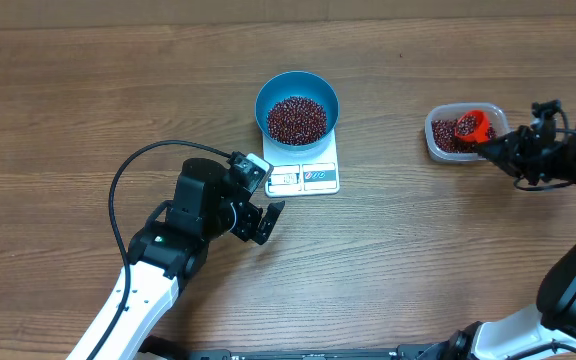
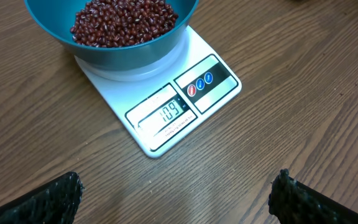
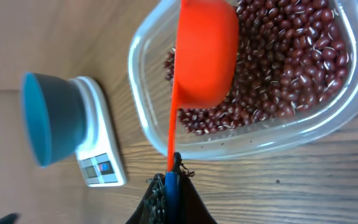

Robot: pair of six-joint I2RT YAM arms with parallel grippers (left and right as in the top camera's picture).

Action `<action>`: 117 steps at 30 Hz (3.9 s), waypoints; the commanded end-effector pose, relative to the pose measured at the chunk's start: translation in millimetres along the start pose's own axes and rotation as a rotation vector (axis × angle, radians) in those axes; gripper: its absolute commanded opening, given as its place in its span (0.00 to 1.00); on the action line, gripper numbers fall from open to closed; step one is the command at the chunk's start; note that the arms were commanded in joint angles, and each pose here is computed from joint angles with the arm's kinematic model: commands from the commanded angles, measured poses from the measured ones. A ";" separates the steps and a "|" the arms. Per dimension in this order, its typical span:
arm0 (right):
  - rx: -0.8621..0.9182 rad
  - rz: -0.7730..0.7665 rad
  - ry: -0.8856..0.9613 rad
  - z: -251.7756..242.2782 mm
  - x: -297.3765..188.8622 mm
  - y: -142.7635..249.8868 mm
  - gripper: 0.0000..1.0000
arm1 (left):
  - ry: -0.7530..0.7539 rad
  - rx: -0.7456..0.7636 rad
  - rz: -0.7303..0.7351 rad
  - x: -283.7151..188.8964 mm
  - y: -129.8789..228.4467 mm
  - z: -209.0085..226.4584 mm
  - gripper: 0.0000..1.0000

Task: Scoop item into bowl and weigh 150g on scale
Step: 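Dip the scoop into the tub and fill it with beans, then carry the scoop over the blue bowl and pour the beans in, then return the scoop right to the bean tub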

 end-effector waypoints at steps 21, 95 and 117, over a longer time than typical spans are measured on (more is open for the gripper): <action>-0.053 0.121 -0.443 63.7 -18.3 28.1 0.04 | 0.001 -0.008 -0.020 -2.4 -8.6 2.4 1.00; -1.076 -0.322 0.529 262.4 94.0 165.2 0.04 | 0.002 -0.008 -0.020 -2.4 -8.6 2.3 1.00; -0.554 -0.341 0.328 196.1 -67.2 44.0 0.04 | 0.001 -0.008 -0.020 -2.4 -8.6 2.4 0.99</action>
Point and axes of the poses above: each gripper's point midway between its finger pads, its own x axis out along the fingers, its own z axis along the line the jaws close on, y = z × x, the point moved 1 cm from there along -x, back along the fingers, and after that the axes turned 14 degrees about x, right-handed, at the moved point
